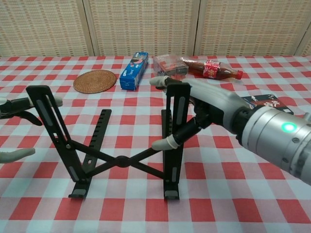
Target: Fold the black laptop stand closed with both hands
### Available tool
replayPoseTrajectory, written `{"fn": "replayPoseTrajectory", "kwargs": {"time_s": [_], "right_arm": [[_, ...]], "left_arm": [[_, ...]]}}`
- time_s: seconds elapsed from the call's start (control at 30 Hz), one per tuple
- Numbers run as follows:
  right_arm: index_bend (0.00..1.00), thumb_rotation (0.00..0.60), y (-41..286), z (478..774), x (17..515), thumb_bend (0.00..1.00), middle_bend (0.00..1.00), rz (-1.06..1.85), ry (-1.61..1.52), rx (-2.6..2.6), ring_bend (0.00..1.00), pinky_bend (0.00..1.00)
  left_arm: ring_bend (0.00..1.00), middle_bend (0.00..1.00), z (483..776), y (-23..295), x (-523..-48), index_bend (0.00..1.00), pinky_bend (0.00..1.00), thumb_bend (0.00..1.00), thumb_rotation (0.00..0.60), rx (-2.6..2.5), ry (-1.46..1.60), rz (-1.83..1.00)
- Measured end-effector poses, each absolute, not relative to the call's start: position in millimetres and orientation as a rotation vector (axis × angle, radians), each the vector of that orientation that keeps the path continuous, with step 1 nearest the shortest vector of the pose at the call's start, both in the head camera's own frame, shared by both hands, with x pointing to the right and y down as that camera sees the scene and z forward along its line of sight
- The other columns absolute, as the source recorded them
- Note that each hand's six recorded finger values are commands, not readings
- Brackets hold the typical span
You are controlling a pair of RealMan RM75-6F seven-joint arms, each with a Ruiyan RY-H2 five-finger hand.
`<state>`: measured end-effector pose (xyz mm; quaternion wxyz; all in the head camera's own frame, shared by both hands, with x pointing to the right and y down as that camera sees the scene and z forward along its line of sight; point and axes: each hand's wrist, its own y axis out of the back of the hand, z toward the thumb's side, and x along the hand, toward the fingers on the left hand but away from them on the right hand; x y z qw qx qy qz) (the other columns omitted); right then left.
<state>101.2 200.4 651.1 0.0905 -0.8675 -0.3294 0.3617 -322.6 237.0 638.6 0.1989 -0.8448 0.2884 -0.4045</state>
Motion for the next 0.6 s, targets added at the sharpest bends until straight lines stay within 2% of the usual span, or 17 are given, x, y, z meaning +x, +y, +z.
{"fn": "replayPoseTrajectory", "kwargs": {"time_s": [0.4,0.6], "right_arm": [[0.00,0.600,168,660,116,0.00,0.00,1.113,-1.173,-2.404,0.00,0.00],[0.00,0.600,150,649,132,0.00,0.00,1.046,-1.291,-2.286,0.00,0.00]], "left_arm": [[0.00,0.00,633,218,-354,0.00,0.16,0.35,0.557,-2.204,0.796,-1.203],[0.00,0.00,633,213,-361,0.00,0.16,0.35,0.556,-2.176,0.770,-1.230]]}}
